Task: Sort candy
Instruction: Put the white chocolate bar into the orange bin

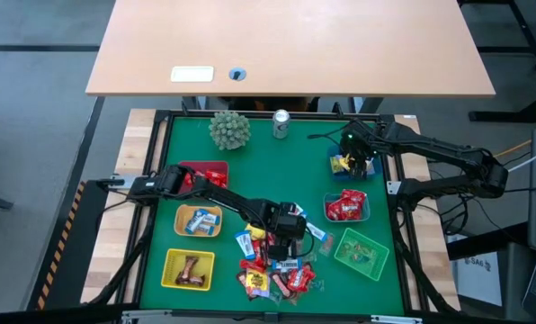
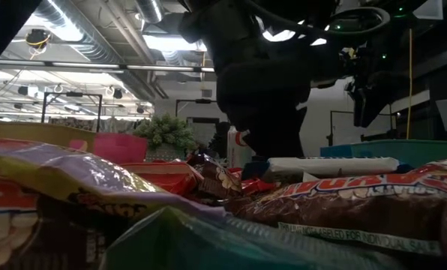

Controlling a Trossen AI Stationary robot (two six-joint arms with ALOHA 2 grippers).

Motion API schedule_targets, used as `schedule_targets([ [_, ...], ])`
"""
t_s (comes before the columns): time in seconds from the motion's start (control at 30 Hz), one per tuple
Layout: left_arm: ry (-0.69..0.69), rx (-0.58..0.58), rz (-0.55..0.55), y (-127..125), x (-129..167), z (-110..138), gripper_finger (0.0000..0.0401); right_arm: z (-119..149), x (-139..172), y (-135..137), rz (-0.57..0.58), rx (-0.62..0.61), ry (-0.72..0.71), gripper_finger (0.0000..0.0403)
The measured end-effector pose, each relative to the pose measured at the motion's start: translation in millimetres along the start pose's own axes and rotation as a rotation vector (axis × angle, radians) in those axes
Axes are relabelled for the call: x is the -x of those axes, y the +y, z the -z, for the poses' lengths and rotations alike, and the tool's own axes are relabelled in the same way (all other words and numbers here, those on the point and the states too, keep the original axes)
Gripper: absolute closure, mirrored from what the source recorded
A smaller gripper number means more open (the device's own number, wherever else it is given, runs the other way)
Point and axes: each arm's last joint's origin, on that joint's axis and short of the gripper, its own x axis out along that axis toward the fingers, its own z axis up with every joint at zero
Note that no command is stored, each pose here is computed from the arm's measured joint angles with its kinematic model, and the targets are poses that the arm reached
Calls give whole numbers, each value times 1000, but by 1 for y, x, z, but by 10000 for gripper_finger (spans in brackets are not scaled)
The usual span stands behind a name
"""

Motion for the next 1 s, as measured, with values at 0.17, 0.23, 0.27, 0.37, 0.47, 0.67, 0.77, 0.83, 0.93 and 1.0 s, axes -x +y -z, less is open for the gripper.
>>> schedule_targets([
  [0.17,4,-2,3,0,0,0,285,0,0,0,0,0,0,214],
  [0.23,4,-2,2,0,0,0,300,0,0,0,0,0,0,214],
  [0.27,5,-2,2,0,0,0,305,0,0,0,0,0,0,214],
  [0.37,4,5,7,0,1,0,311,0,0,0,0,0,0,214],
  [0.47,6,30,58,-1,3,0,311,0,0,0,0,0,0,214],
  [0.67,-25,33,75,-1,23,-7,311,0,0,0,0,0,-1,214],
  [0.77,-53,35,66,1,36,-11,311,0,0,0,0,0,-1,214],
  [0.83,-63,37,52,2,43,-13,311,0,0,0,0,0,-1,214],
  [0.93,-68,37,47,4,61,-15,311,0,0,0,0,0,-2,214],
  [1.0,-67,42,47,5,75,-16,311,0,0,0,1,0,-3,214],
])
